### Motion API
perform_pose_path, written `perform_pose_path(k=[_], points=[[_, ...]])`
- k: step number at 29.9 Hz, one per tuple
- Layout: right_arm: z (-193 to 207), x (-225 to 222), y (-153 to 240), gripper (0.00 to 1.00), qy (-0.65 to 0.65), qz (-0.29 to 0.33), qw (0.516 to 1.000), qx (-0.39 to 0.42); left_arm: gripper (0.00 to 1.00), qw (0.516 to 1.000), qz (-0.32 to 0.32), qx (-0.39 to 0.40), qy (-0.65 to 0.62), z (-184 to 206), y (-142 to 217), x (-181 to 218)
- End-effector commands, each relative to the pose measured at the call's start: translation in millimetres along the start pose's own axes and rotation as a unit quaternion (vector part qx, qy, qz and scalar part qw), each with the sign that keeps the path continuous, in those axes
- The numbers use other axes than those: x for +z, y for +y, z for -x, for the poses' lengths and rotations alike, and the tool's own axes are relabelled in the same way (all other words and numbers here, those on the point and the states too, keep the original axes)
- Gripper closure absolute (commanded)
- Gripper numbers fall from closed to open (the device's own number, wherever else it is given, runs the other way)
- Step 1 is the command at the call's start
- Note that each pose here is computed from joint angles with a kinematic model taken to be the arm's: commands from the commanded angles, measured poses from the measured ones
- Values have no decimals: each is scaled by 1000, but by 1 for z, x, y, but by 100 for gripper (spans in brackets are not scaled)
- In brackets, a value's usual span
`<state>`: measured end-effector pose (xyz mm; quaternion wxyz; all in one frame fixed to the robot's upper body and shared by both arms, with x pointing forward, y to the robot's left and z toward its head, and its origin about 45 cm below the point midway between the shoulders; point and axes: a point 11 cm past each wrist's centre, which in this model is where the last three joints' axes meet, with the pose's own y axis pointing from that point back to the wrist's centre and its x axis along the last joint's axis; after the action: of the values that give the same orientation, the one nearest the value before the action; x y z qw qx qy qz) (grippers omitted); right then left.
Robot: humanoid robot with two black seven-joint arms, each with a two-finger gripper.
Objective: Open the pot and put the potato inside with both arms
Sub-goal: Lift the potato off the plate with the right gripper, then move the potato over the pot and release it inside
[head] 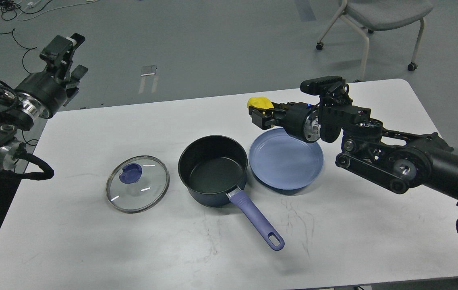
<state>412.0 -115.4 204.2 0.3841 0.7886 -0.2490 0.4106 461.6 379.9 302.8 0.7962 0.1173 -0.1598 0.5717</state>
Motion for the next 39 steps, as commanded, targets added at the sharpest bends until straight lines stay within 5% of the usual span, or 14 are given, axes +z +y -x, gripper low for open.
perform_pose_path(k=[1, 15, 17, 20, 24, 39], points=[[12, -36, -9, 64, -2, -42, 999, -13, 2, 1000, 0, 0, 0, 0, 0, 0], [62, -81, -26, 62, 11, -82, 994, -71, 2, 1000, -2, 11, -6, -7, 3, 0], [62, -82, -29, 54, 9, -79, 994, -71, 2, 1000, -2, 11, -6, -8, 4, 0], [58, -83, -32, 26, -19, -78, 995, -66, 2, 1000, -3, 13, -7, -9, 4, 0], [53, -84, -32, 2, -55, -80, 994, -56, 2, 1000, -3, 13, -8, -10, 5, 0], [-28, -59, -27, 0, -182, -59, 976, 106, 2, 997, 52, 5, 53, 16, -22, 28]])
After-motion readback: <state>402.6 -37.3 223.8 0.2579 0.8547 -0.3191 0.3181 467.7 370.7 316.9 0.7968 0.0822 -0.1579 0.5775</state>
